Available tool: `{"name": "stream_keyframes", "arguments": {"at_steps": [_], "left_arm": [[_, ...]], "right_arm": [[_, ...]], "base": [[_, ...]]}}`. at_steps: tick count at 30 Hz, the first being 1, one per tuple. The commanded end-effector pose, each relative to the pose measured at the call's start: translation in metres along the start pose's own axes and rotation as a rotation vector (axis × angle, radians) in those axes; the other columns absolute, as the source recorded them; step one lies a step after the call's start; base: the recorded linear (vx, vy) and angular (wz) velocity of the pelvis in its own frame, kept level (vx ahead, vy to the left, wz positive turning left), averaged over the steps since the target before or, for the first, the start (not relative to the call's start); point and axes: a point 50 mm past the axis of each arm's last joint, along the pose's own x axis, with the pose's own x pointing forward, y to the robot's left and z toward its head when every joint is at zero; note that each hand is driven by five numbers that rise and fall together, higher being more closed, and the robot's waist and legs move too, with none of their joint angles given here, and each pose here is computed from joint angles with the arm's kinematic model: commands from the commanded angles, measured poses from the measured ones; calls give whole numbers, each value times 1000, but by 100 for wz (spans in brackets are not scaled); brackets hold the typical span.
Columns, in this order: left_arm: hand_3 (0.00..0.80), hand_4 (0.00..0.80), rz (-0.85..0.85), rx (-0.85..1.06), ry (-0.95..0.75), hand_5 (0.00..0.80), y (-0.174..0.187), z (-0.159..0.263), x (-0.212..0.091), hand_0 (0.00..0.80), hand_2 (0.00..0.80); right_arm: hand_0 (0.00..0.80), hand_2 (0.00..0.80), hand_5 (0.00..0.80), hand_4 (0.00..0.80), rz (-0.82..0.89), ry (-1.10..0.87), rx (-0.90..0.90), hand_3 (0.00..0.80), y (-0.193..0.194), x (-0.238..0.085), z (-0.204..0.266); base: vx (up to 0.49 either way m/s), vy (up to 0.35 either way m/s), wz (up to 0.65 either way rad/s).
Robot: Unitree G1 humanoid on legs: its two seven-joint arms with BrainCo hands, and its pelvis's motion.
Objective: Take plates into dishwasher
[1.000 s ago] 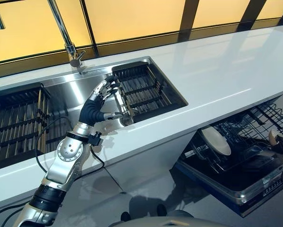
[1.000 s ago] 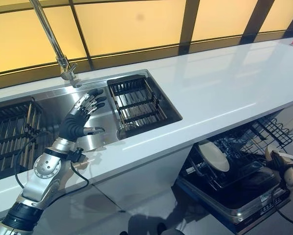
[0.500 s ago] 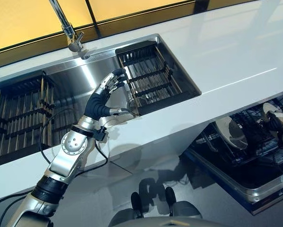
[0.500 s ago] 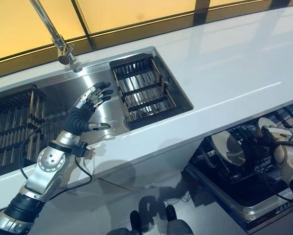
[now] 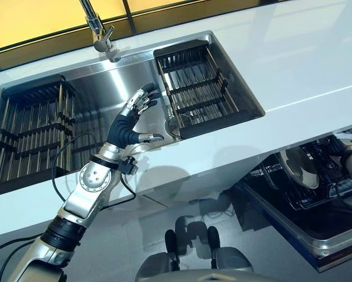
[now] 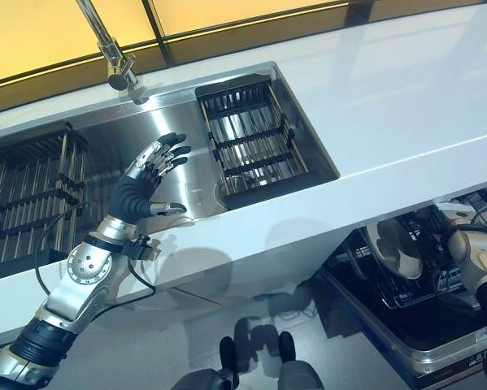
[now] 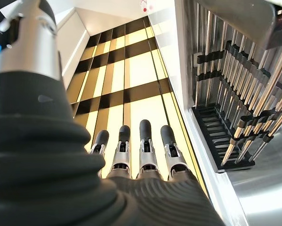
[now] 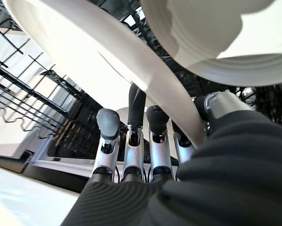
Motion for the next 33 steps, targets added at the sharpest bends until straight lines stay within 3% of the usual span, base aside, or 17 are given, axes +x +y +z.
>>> {"name": "stream_keyframes", "arguments": {"at_steps": [1, 19, 33], "left_arm": [[0, 0, -26, 50, -144, 0, 3, 21, 20, 0, 0], [0, 0, -34, 54, -209, 0, 3, 32, 31, 0, 0], [0, 0, -59, 36, -214, 0, -5, 34, 32, 0, 0]], "right_arm": [[800, 800, 800, 800, -119, 34, 28, 800, -40, 9, -2], [800, 800, 800, 800, -132, 279, 282, 800, -26, 6, -45], [800, 800, 800, 800, -103, 420, 285, 800, -1, -10, -75]], "base": [[-26, -34, 1], [-36, -25, 2], [-4, 1, 0]]}}
